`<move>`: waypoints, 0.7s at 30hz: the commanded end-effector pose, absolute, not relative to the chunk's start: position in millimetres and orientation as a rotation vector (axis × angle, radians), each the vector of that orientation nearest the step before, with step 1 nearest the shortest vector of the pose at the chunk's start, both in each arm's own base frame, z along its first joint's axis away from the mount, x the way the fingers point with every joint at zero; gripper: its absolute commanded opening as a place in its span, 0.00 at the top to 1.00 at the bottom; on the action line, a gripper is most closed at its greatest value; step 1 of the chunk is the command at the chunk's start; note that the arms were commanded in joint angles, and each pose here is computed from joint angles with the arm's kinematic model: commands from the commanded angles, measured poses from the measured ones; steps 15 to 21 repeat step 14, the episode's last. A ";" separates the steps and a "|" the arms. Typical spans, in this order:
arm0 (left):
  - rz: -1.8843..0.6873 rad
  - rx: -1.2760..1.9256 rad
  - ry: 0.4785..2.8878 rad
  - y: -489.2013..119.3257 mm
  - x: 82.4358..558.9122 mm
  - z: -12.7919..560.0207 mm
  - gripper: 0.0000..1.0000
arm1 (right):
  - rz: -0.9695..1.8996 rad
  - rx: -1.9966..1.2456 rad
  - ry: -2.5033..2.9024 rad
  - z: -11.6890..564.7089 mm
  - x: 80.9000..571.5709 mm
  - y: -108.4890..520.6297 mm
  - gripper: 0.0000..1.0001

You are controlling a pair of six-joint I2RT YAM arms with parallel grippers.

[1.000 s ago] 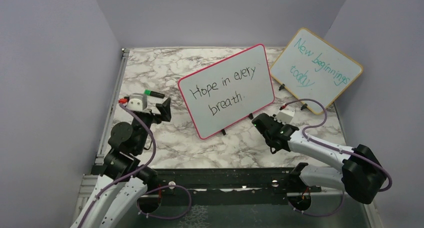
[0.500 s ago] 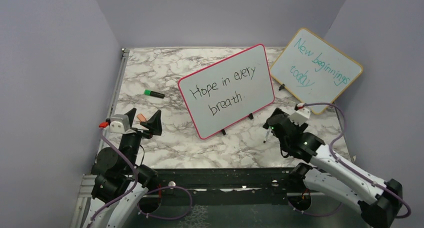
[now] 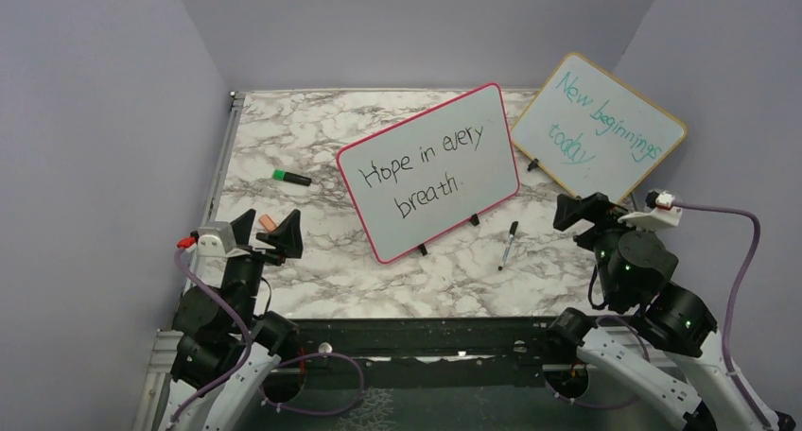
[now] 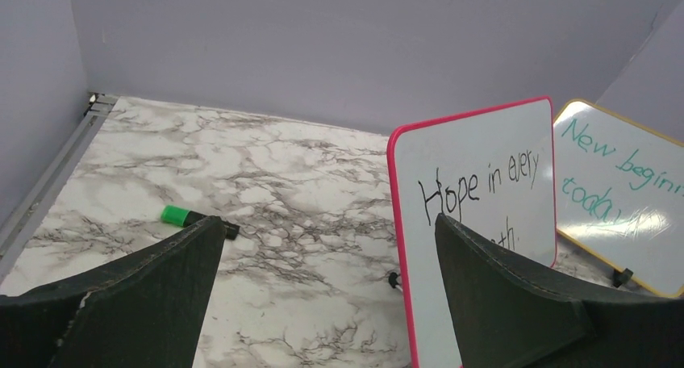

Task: Write a sentence on the whiteboard
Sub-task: Reset both arms

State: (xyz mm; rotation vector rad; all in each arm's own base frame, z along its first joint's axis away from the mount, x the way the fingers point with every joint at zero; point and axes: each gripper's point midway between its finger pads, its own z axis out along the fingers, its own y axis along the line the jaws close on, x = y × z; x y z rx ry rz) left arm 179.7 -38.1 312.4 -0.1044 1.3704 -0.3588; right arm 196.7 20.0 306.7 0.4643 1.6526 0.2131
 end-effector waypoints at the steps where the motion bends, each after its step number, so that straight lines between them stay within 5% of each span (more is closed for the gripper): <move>1: -0.366 -0.182 1.341 -26.8 173.7 322.4 0.01 | 0.091 0.389 1.664 302.0 188.6 2.3 0.00; 21: -0.372 -0.166 1.336 -28.2 171.5 325.6 0.01 | 0.109 0.403 1.618 297.4 186.0 -2.5 0.00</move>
